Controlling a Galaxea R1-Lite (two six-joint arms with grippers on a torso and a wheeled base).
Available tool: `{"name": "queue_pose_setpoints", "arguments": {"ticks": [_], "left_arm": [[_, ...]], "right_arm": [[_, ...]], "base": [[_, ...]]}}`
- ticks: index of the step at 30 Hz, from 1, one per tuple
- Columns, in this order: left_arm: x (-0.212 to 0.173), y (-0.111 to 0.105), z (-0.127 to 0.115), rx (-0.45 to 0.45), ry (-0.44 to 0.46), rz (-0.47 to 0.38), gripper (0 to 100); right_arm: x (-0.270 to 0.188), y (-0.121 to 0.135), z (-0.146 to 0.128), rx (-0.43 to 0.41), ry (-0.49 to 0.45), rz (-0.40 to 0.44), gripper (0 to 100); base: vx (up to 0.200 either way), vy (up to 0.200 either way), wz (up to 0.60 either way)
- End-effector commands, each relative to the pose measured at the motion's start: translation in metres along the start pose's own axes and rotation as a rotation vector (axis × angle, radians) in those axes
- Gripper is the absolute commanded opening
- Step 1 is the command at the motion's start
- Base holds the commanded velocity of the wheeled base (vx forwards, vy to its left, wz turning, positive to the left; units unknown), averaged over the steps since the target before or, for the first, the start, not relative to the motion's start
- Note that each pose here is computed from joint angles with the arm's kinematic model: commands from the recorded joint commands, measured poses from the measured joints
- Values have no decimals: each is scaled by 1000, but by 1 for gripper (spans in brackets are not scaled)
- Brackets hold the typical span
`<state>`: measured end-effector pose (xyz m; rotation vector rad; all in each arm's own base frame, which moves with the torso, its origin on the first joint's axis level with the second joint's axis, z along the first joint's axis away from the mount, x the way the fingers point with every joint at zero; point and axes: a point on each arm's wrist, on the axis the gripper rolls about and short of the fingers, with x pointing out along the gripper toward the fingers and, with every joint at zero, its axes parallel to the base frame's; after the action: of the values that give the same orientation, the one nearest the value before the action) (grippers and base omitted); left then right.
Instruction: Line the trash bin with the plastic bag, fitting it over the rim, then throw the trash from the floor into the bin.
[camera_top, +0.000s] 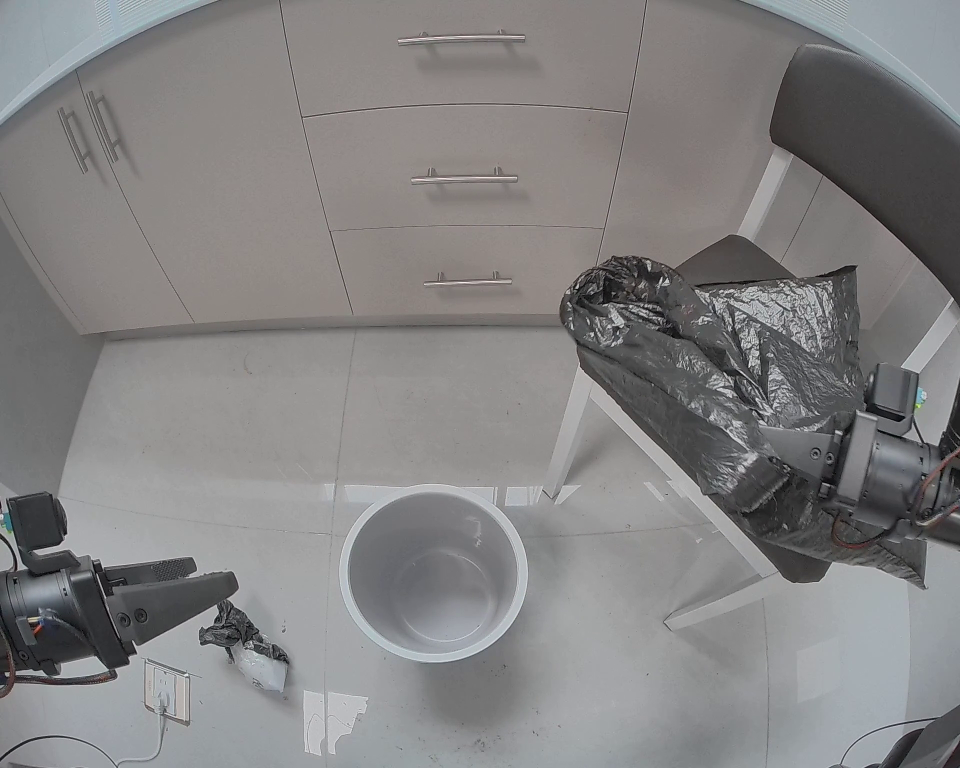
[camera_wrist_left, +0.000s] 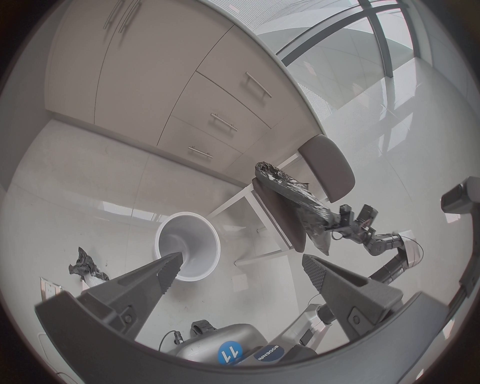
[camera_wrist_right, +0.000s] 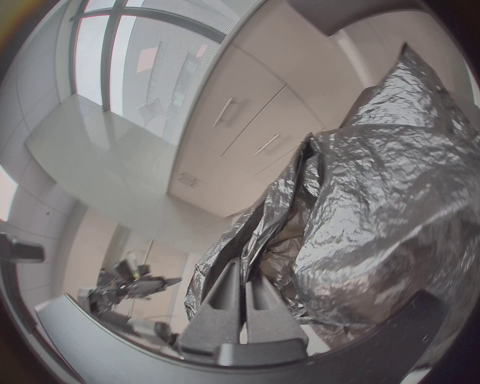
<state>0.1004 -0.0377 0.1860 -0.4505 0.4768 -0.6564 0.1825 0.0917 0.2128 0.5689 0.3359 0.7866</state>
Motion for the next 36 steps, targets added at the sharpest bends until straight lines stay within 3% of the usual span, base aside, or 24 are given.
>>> {"name": "queue_pose_setpoints", "arguments": {"ticks": [1, 4, 10, 11, 13, 15, 19, 24, 26, 32, 36], "left_arm": [[13, 5, 4, -87, 46, 13, 100], [20, 6, 9, -127, 34, -21, 100], [24, 3, 16, -166, 16, -95, 100], [25, 2, 18, -157, 27, -144, 100], [26, 1, 20, -151, 47, -193, 100], [33, 1, 26, -158, 79, -246, 100], [55, 5, 34, -256, 145, -251, 100], [88, 19, 28, -352, 254, -220, 100], [90, 19, 27, -353, 259, -224, 100], [115, 25, 15, -371, 419, -391, 100], [144, 32, 5, -348, 441, -404, 100]], "right_arm": [[-37, 36, 6, -82, -5, 180, 0], [-44, 51, 10, -109, -8, 241, 0], [-46, 55, 2, -122, 60, 259, 0], [-45, 55, -3, -173, 89, 263, 0], [-46, 56, -6, -196, 120, 262, 0], [-51, 62, -5, -206, 145, 270, 0], [-59, 69, 0, -203, 162, 262, 0], [-64, 74, 5, -229, 164, 267, 0], [-64, 75, 5, -231, 167, 266, 0], [-69, 91, 15, -272, 188, 283, 0], [-70, 98, 21, -279, 187, 269, 0]], "base": [[0, 0, 0], [0, 0, 0], [0, 0, 0], [0, 0, 0], [0, 0, 0], [0, 0, 0], [0, 0, 0], [0, 0, 0], [0, 0, 0], [0, 0, 0], [0, 0, 0]]}}
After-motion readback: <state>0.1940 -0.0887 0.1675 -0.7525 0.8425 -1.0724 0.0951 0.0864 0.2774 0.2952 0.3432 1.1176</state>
